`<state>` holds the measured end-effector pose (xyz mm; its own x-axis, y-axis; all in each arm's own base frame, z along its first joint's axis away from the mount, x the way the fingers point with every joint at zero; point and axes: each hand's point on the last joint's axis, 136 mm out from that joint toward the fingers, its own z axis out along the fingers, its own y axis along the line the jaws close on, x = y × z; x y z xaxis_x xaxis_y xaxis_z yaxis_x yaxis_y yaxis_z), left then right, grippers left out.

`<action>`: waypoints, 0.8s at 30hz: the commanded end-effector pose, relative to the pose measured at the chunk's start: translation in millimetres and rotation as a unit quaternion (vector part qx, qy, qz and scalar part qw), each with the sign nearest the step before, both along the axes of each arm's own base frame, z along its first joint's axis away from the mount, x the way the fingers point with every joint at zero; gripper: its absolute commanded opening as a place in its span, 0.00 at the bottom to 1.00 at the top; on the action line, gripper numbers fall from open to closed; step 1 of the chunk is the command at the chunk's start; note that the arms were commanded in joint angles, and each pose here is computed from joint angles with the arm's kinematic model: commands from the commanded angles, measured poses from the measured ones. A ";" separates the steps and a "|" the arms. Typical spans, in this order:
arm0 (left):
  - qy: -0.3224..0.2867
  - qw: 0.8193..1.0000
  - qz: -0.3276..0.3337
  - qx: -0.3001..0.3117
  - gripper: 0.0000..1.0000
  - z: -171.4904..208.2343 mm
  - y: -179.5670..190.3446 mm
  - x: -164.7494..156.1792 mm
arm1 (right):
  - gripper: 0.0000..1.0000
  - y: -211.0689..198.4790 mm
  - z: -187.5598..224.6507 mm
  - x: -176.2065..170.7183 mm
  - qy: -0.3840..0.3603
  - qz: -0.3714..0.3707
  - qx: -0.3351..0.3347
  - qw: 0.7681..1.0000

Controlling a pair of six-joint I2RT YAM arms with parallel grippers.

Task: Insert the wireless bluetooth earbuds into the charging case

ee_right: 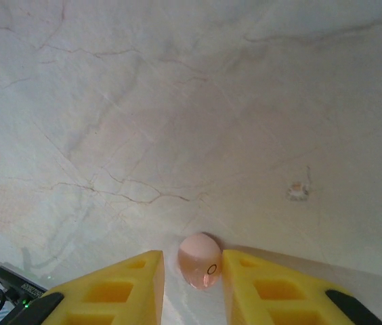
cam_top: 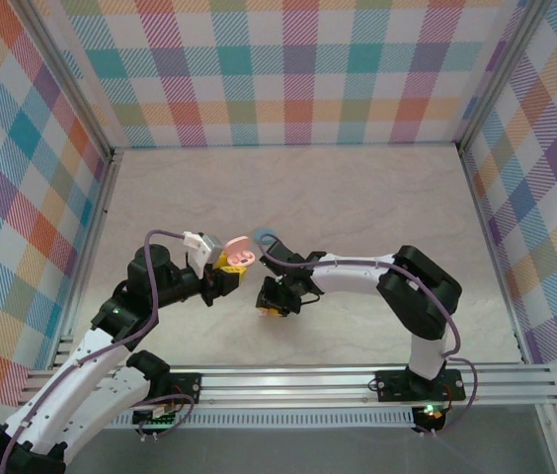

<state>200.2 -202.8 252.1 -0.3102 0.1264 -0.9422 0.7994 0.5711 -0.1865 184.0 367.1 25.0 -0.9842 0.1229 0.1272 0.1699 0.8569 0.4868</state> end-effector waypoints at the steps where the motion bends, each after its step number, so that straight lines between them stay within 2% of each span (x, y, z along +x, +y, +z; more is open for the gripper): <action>1: -0.029 1.000 -0.001 -0.006 0.03 21.5 2.3 -3.7 | 0.30 1.3 -8.4 -9.2 0.020 0.017 -0.017 1.000; 11: -0.035 0.999 0.007 -0.007 0.03 20.2 6.8 -7.0 | 0.23 1.7 -7.1 -4.3 0.009 0.039 -0.035 0.999; 24: -0.030 0.999 0.011 -0.008 0.03 14.9 8.1 -7.1 | 0.19 -32.3 12.2 19.2 -0.043 0.038 -0.054 0.997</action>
<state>193.4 -194.4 263.3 -0.2734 0.1085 -0.9557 0.7930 0.5878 -0.1601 200.8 349.1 31.3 -0.9954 0.0711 0.0644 0.0919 0.8991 0.4279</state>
